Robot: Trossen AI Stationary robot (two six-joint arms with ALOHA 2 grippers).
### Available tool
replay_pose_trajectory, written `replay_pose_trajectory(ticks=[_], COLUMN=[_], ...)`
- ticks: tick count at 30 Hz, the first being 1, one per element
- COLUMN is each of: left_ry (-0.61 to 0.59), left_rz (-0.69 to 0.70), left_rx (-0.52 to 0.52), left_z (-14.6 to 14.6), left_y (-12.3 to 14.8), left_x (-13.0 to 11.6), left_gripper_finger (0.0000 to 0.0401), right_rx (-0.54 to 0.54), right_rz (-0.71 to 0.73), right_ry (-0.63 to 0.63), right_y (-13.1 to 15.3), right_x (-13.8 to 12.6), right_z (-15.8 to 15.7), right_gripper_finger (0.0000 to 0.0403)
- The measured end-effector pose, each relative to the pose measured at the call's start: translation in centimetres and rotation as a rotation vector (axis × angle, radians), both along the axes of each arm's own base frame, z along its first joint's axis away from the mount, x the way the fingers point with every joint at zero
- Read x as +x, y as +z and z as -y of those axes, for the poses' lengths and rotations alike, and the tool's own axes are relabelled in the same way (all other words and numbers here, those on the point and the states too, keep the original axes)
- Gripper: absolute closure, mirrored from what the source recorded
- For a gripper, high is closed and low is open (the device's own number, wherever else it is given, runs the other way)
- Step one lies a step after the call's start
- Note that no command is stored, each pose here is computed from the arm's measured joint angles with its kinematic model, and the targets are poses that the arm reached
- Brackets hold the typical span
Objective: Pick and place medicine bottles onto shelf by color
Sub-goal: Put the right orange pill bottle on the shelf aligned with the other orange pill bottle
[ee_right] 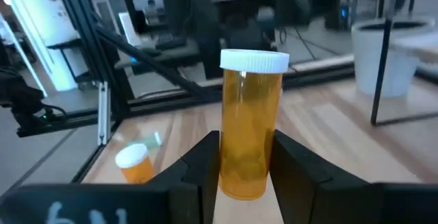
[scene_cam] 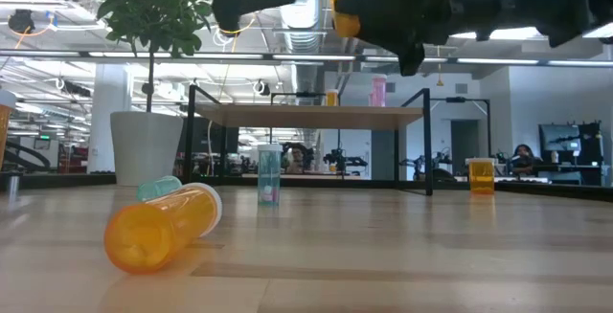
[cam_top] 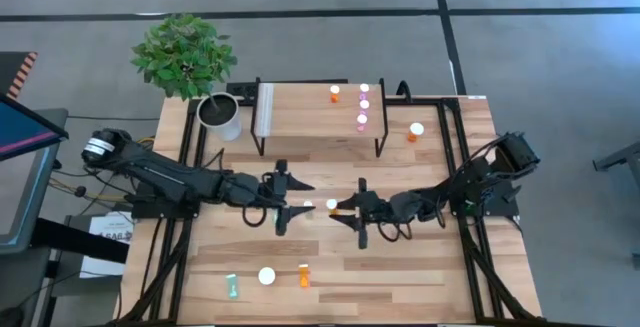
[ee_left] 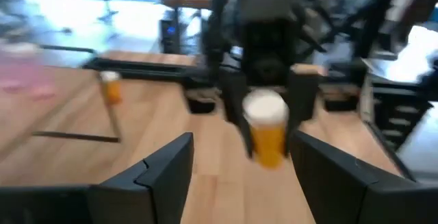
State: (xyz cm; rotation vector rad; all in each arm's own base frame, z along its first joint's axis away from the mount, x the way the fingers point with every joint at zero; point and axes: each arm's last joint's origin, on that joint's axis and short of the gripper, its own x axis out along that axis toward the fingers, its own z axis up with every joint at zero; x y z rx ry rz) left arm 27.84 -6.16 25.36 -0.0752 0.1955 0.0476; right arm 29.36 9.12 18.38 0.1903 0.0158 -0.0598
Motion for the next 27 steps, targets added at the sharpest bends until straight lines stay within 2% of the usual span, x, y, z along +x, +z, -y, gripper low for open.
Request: replay_pose_trajectory(ticks=[5,10,12,15,20,27], left_ry=[-0.024,-0.105,-0.092,-0.093,-0.16,-0.158], left_rz=[0.064,0.076,0.047,0.058,0.107,0.116], left_rx=[-0.033,-0.173,-0.2,-0.224,-0.259,-0.274], left_z=[-0.4,-1.4,-1.8,-2.2,-2.0,-1.9], left_y=[-0.1,-0.7,-1.4,-2.0,-2.4,-3.3], left_x=[1.0,1.9,2.3,2.9,3.6,4.7], left_gripper_finger=[0.017,0.0167,0.0162,0.0153,0.0137,0.0129], right_rx=[-0.012,-0.011,-0.011,-0.009,0.0,0.007], right_rz=[0.01,0.011,0.012,0.012,0.013,0.013], right_ry=[0.002,0.003,0.008,0.011,0.012,0.012], right_y=[-0.6,-0.7,-0.7,-0.7,-0.7,-0.7], right_x=[-0.7,-0.7,-0.7,-0.7,-0.7,-0.7], right_z=[0.2,0.2,0.2,0.2,0.1,0.2], right_gripper_finger=[0.0266,0.0266,0.0266,0.0266,0.0266,0.0266])
